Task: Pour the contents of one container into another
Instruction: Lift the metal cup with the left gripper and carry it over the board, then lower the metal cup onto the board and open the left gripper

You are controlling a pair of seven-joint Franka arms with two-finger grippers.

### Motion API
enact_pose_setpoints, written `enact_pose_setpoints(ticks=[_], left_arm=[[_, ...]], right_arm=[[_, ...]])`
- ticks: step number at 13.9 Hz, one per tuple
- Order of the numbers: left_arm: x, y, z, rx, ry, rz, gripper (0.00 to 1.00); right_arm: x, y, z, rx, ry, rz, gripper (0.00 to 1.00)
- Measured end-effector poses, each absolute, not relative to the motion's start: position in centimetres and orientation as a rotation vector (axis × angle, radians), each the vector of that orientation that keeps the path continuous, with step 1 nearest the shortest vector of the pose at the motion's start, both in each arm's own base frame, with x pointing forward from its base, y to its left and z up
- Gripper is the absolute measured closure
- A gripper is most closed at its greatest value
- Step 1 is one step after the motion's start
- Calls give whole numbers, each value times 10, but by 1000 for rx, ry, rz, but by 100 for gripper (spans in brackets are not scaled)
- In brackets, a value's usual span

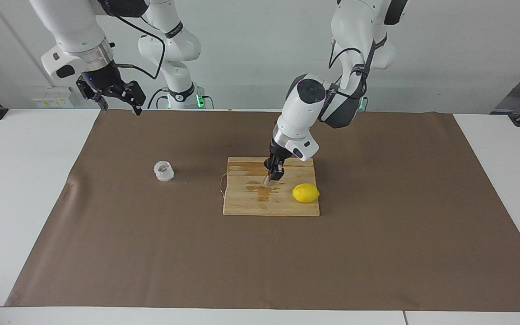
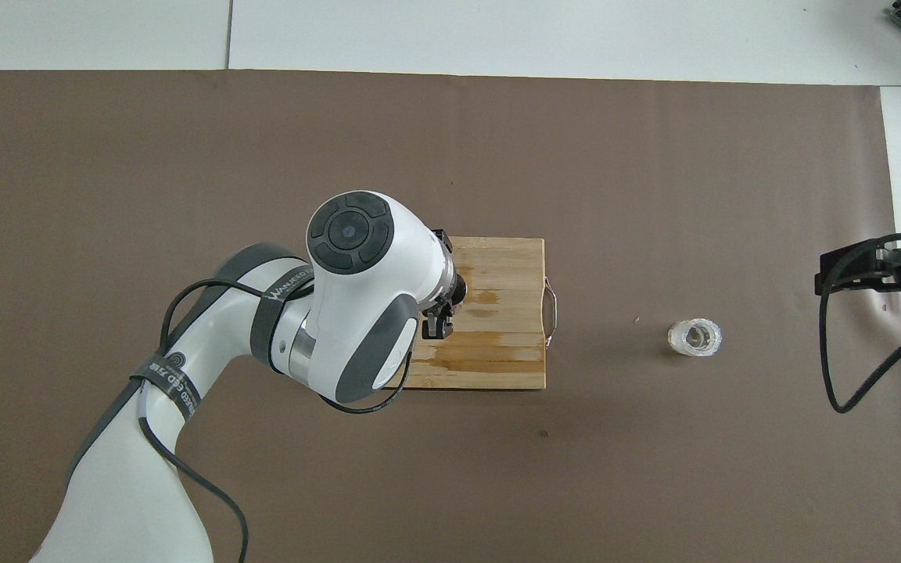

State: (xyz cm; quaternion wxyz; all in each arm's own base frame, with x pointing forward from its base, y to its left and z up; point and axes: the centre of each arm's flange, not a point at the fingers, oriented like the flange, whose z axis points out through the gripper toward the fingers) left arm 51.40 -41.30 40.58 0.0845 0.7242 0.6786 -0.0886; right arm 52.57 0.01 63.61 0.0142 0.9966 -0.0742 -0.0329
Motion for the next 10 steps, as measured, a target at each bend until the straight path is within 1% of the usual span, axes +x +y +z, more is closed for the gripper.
enact_pose_setpoints(ticks=[10], left_arm=[[508,-417,387,2161,2019,-242,62]], right_arm=[[526,0,636,3103,-231,-102,0]])
